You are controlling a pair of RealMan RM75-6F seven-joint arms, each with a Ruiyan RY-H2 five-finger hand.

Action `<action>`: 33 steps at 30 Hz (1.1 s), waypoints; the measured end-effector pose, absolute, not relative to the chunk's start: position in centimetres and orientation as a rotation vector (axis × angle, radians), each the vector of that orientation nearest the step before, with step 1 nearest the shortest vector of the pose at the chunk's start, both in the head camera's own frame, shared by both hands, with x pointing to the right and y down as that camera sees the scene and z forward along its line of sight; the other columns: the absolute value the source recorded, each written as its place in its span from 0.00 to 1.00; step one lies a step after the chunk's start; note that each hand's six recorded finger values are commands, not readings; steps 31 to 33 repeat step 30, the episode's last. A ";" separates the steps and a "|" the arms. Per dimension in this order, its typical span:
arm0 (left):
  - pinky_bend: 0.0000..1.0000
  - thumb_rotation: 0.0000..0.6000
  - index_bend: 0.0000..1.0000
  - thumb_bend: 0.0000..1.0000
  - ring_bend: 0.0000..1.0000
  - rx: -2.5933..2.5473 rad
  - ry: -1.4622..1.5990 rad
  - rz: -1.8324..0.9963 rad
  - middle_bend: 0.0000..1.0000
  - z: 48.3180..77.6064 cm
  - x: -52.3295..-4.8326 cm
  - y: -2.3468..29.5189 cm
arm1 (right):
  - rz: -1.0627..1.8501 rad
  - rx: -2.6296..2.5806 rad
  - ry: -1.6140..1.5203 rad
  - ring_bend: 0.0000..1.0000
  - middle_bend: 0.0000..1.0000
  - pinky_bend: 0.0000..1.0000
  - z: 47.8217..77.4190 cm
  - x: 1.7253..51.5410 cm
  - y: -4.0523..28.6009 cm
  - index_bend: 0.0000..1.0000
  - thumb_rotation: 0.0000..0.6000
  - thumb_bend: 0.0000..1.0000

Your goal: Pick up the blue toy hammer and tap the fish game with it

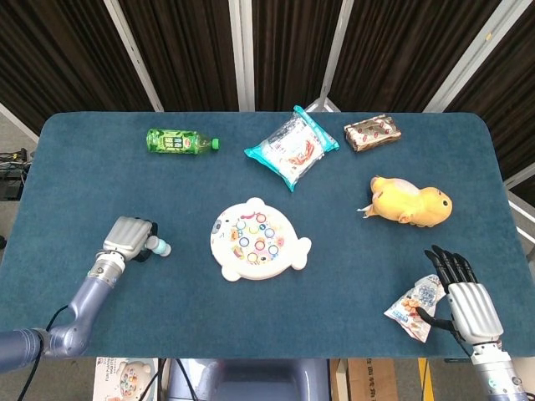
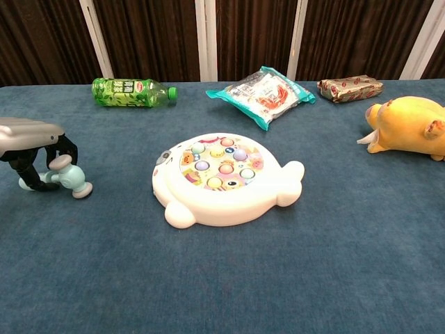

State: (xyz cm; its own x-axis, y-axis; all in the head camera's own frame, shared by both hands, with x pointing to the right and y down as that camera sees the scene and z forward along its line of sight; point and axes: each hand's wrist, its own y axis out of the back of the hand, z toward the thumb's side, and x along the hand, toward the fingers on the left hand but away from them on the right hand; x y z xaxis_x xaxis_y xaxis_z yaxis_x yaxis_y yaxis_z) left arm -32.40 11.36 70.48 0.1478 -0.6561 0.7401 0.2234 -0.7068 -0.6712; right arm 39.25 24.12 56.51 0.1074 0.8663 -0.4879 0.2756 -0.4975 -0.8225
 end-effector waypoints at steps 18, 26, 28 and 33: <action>0.24 1.00 0.11 0.13 0.10 -1.721 0.621 -1.605 0.06 66.7 -34.2 10.9 | 1.404 -1.837 -1.104 0.00 0.00 0.00 56.4 39.3 24.2 0.00 1.00 0.22; 0.08 1.00 0.00 0.11 0.00 -1.676 0.833 -1.470 0.00 61.1 -36.4 14.4 | 1.401 -1.804 -1.082 0.00 0.00 0.00 56.4 39.4 24.1 0.00 1.00 0.22; 0.07 1.00 0.00 0.10 0.00 -1.666 0.892 -1.439 0.00 59.9 -37.1 15.7 | 1.398 -1.790 -1.073 0.00 0.00 0.00 56.4 39.4 24.1 0.00 1.00 0.22; 0.05 1.00 0.00 0.10 0.00 -1.654 0.939 -1.407 0.00 58.7 -37.9 17.2 | 1.395 -1.776 -1.067 0.00 0.00 0.00 56.4 39.3 24.1 0.00 1.00 0.22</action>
